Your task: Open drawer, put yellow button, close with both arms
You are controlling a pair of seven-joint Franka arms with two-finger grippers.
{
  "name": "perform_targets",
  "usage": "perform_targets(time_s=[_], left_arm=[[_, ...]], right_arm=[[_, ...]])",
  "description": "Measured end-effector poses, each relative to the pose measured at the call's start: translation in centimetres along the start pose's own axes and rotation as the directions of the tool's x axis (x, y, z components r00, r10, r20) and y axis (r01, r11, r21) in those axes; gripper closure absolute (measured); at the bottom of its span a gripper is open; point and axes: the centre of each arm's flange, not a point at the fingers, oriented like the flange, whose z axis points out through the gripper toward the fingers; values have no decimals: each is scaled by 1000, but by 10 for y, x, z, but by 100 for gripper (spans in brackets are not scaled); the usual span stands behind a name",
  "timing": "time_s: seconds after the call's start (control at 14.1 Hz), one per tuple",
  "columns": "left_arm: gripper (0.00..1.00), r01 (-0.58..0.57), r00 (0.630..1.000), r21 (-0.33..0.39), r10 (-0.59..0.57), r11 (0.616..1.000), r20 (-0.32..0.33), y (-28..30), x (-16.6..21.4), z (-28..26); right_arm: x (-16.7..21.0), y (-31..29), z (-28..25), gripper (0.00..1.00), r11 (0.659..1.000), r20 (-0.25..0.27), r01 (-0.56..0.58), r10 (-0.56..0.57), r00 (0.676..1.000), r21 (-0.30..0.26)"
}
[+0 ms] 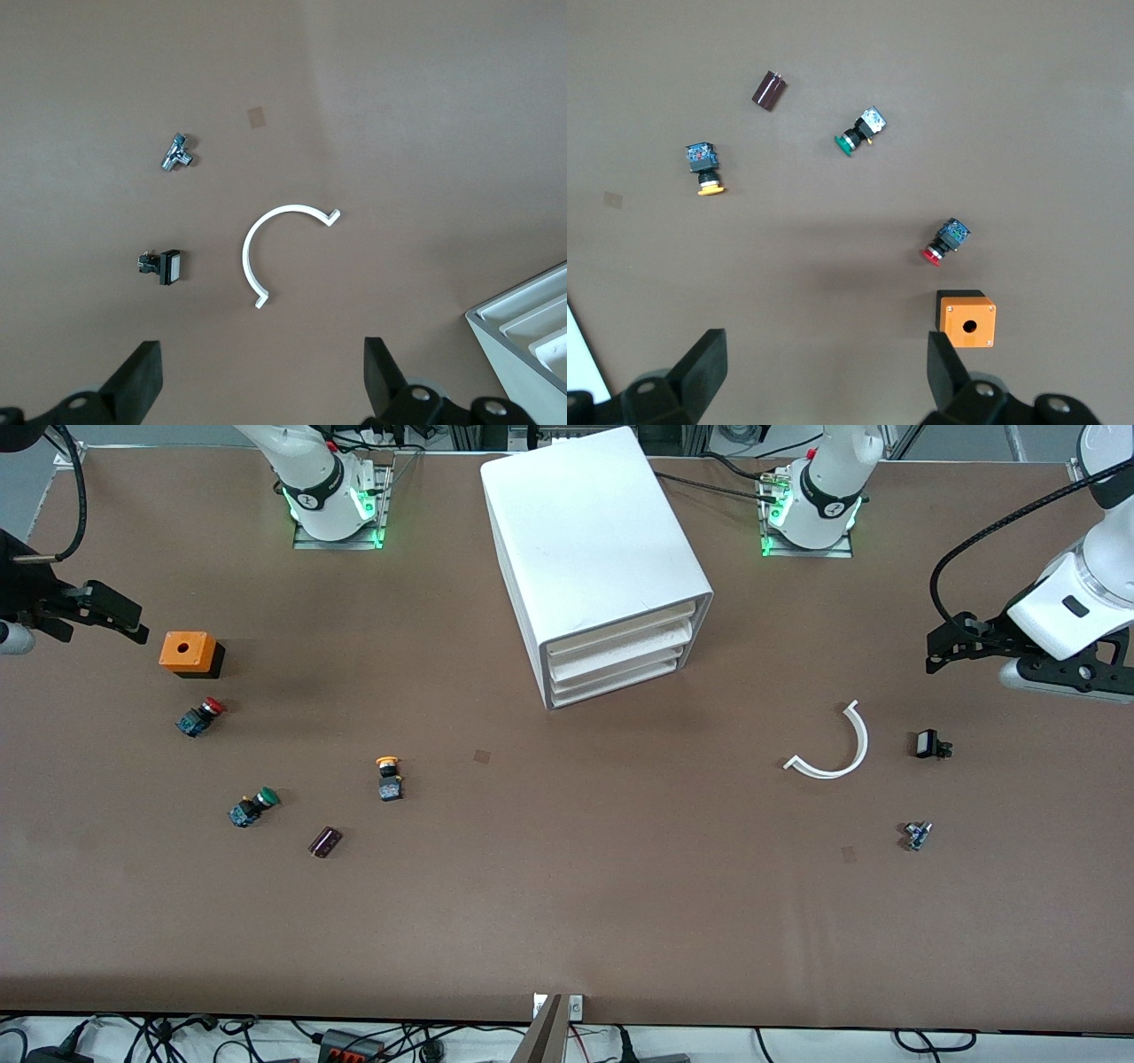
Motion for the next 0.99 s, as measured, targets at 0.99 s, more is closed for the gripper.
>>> perform_targets(time_s=[0.99], left_arm=[[0, -3, 998, -6, 4, 1000, 59, 3, -6, 5]], right_arm=[[8, 0, 17, 0, 1000, 21, 2, -2, 1000, 1]])
